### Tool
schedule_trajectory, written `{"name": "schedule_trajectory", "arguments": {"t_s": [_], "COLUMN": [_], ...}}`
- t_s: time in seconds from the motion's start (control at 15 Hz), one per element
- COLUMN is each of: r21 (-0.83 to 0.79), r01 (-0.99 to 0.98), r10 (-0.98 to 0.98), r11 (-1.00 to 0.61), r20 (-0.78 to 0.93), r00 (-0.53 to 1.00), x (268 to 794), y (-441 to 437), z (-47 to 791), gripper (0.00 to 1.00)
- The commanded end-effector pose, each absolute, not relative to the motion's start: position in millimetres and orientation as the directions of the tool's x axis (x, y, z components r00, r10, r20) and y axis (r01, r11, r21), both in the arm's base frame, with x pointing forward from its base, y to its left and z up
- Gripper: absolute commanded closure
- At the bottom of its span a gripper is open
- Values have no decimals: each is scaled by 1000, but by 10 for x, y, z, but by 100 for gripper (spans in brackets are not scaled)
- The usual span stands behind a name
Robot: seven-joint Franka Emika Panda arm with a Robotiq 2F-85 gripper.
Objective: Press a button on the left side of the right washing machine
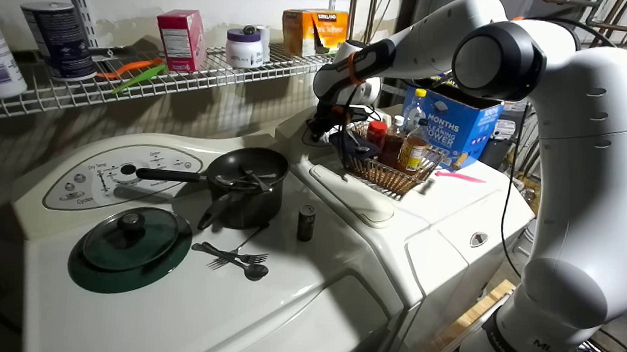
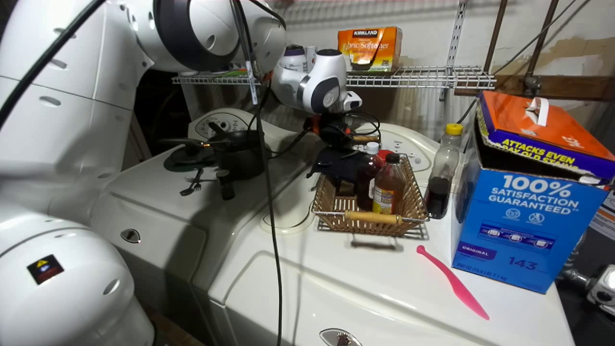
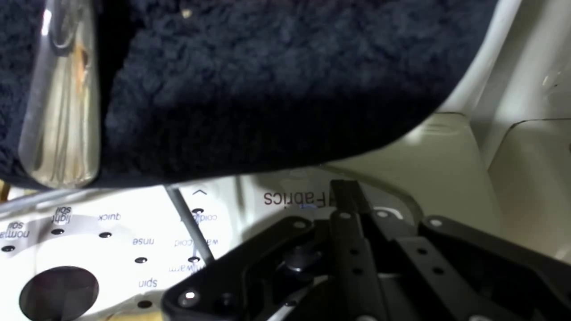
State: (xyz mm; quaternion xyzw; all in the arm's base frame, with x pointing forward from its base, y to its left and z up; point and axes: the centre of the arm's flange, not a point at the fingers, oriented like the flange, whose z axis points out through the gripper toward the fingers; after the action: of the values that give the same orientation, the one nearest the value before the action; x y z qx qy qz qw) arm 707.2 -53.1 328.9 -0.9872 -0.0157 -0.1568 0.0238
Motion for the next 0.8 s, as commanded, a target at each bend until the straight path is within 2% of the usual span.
{"name": "schedule_trajectory", "arguments": {"t_s": [0.0, 0.73], "r21": [-51, -84], "r01": [21, -42], "r10": [4, -64], "r11": [-999, -996], "r20": [298, 273], "r00": [954, 960], "x": [7224, 7362], "y": [-541, -524], "z": [3291, 3282], "gripper": [99, 99]}}
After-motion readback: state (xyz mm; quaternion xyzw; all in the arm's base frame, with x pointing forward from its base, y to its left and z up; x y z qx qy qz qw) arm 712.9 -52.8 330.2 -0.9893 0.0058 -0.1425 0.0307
